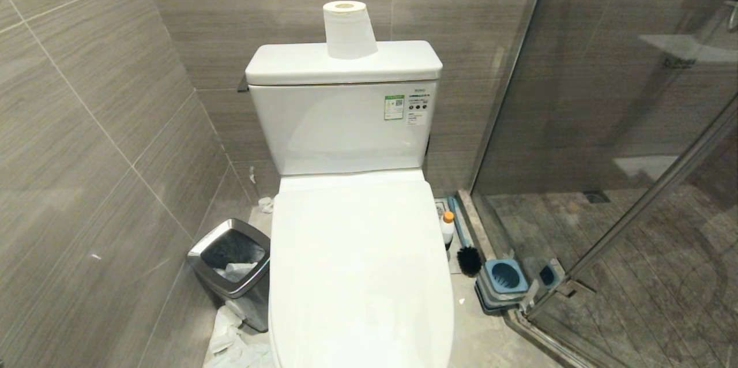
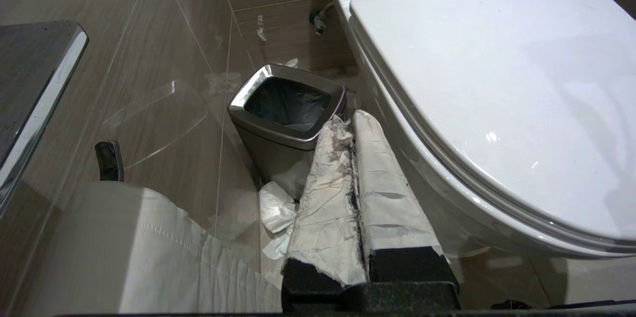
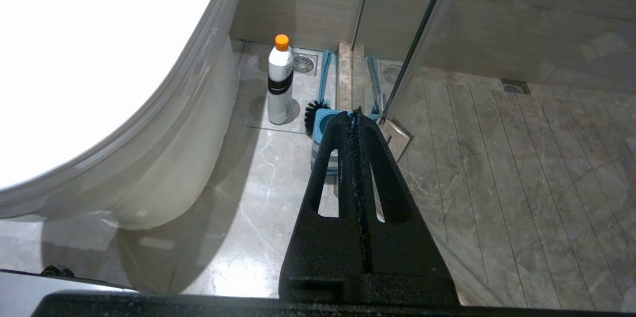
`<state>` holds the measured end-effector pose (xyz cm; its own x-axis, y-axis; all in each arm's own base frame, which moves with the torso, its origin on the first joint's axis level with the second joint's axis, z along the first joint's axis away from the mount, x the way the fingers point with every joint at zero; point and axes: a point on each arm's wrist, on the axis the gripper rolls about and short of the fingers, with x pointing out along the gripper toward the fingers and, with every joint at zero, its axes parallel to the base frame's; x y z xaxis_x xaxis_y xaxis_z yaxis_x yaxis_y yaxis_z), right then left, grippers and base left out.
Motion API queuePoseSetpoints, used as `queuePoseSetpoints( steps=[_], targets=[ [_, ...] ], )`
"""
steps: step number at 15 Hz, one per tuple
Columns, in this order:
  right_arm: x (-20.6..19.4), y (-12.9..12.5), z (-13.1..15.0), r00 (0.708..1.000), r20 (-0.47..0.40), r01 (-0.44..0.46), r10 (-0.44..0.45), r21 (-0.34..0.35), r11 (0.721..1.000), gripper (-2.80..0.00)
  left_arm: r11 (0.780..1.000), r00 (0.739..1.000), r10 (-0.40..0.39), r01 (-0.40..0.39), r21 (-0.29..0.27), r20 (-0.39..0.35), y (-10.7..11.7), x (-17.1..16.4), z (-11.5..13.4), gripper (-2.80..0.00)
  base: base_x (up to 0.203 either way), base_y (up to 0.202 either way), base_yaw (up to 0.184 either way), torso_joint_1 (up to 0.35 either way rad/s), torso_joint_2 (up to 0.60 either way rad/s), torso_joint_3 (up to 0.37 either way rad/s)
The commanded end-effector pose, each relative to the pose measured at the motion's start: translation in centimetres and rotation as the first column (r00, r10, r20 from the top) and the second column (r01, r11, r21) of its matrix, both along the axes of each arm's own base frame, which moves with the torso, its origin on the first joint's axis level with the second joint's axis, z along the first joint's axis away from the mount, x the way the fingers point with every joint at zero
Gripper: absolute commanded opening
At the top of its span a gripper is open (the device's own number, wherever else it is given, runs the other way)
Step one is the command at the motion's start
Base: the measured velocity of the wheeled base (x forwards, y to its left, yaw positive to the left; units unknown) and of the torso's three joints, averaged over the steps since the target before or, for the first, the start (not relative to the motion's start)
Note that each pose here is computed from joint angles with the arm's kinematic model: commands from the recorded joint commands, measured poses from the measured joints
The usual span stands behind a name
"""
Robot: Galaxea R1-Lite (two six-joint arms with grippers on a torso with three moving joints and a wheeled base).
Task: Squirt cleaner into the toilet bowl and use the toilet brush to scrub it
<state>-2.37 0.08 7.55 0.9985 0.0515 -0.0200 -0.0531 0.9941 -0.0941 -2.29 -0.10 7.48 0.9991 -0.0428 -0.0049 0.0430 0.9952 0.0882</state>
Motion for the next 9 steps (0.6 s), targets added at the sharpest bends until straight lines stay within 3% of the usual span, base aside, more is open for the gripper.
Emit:
queuePoseSetpoints(
  steps=[1, 9],
  targets=[
    [0.0, 0.0, 0.01, 1.0, -0.001, -0.001, 0.001, -0.001, 1.0, -2.8, 1.0, 1.0, 0.001, -0.001, 0.0, -0.001, 0.0, 0.01, 0.0, -2.8, 0.0, 0.0, 0.0, 0.0, 0.0, 0.0],
    [0.01, 0.0, -0.01, 1.0, -0.001, -0.002, 0.002, -0.001, 1.0, -2.8, 1.0, 1.0, 0.0, 0.0, 0.0, -0.001, 0.0, 0.01, 0.0, -2.8, 0.0, 0.0, 0.0, 0.0, 0.0, 0.0]
  ],
)
